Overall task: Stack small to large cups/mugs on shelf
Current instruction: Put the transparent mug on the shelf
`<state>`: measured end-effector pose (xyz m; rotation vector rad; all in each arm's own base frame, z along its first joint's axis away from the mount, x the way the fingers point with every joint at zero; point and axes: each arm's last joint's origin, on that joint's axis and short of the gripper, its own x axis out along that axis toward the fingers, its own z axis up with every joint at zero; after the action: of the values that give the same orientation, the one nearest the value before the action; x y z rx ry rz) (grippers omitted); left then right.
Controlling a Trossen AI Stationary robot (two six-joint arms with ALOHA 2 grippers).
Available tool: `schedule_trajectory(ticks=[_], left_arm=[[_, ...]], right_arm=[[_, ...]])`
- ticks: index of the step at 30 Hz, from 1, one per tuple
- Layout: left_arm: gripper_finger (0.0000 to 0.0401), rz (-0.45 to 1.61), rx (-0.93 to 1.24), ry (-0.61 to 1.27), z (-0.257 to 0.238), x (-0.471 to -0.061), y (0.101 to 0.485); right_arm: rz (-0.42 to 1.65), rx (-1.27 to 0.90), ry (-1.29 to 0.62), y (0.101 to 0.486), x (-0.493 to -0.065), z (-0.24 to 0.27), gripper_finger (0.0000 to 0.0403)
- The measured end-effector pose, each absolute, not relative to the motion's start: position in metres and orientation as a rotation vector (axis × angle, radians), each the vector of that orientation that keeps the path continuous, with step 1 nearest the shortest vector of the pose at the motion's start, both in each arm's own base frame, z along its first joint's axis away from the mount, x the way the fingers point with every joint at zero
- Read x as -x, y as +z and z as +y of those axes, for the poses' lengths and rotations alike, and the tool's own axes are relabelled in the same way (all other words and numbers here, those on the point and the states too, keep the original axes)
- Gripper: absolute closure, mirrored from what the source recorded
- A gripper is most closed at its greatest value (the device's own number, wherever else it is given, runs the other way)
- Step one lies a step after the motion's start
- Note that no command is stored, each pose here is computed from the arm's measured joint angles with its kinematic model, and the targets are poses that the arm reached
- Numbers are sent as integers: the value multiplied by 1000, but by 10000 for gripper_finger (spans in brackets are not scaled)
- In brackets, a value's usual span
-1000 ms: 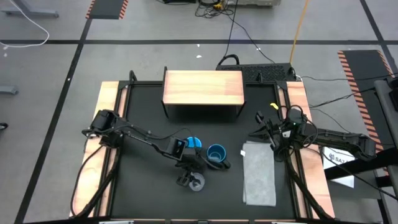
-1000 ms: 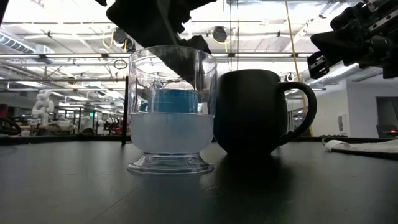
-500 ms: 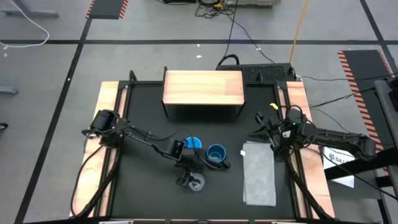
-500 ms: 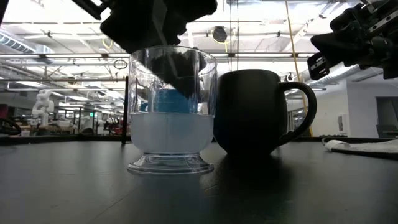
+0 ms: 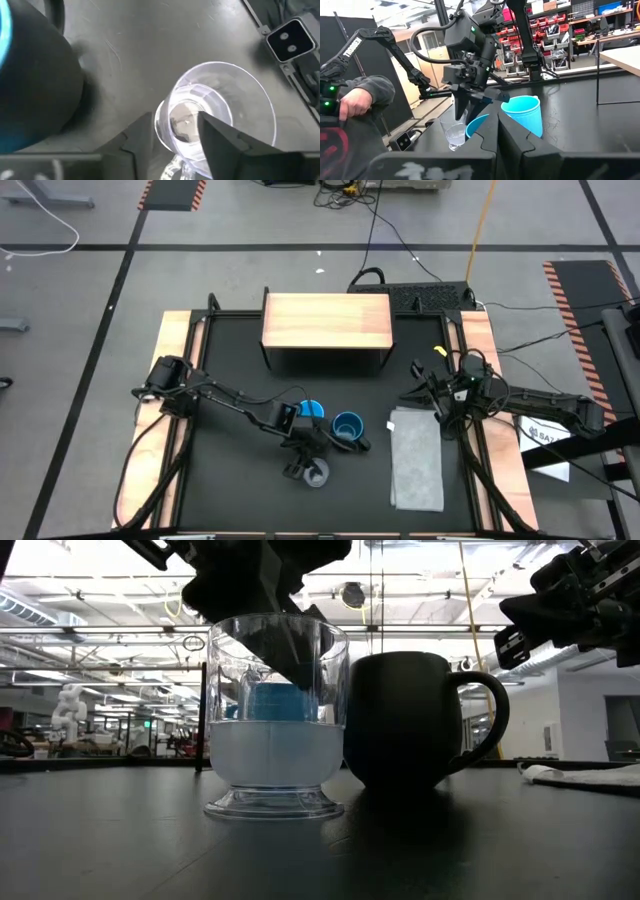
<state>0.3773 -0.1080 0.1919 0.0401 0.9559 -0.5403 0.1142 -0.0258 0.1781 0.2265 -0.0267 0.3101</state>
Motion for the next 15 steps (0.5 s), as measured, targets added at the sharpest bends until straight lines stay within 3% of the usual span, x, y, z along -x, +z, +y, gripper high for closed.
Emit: schedule_trajectory(ticks=[15], left_arm=[[366,979,-44,-501,-106,-376,191]], right_arm=[[-27,-227,310,178,-114,-26,403]])
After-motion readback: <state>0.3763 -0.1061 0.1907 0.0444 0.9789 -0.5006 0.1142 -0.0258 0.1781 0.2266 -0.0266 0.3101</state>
